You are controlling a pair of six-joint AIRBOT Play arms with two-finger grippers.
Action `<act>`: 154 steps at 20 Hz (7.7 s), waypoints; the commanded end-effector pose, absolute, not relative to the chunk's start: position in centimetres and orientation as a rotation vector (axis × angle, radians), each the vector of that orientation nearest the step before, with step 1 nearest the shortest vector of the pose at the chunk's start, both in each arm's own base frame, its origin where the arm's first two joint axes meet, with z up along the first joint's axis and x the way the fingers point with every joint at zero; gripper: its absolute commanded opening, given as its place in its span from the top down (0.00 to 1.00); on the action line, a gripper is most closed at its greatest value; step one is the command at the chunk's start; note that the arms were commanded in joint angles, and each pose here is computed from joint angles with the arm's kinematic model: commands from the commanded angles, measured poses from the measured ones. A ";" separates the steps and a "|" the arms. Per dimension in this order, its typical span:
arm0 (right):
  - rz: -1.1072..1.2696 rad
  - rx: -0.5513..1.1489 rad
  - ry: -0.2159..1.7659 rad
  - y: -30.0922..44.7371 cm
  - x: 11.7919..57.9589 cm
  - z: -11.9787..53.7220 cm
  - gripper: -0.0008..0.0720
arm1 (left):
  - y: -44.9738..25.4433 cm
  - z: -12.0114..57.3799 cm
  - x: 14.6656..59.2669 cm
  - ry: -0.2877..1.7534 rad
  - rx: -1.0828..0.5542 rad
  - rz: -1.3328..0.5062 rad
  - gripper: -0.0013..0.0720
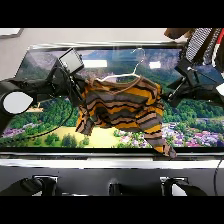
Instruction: Fold the clothes and pants, and hang the long-sleeved shirts on hangers.
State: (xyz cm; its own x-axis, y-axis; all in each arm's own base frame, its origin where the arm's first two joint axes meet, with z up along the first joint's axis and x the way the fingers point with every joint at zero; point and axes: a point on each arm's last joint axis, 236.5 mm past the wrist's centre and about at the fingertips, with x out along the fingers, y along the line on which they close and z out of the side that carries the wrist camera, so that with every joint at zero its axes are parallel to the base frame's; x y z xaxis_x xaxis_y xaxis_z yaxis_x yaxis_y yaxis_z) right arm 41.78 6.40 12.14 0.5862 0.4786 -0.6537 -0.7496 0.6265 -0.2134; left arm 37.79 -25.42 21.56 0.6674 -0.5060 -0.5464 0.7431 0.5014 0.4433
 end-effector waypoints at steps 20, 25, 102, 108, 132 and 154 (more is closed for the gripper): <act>0.931 -0.343 0.550 10.1 42.1 10.4 0.94 | -25.5 21.6 37.8 0.370 0.713 -0.777 0.95; 0.869 -0.470 0.536 8.8 40.5 13.0 0.95 | -25.5 21.7 37.8 0.382 0.668 -0.764 0.49; -1.529 -0.316 0.168 -37.2 19.9 48.4 0.95 | -23.8 22.6 40.4 0.617 -0.257 -0.507 0.16; -1.573 -0.260 0.228 -37.3 18.6 46.8 0.95 | -23.8 22.6 40.4 0.617 -0.257 -0.507 0.16; -1.483 0.009 0.058 -34.6 12.6 48.4 0.30 | -22.6 22.7 40.0 0.635 -0.263 -0.482 0.15; 0.280 -0.123 0.517 2.4 47.3 31.8 0.94 | -10.1 29.5 39.0 0.417 -0.247 -0.172 0.54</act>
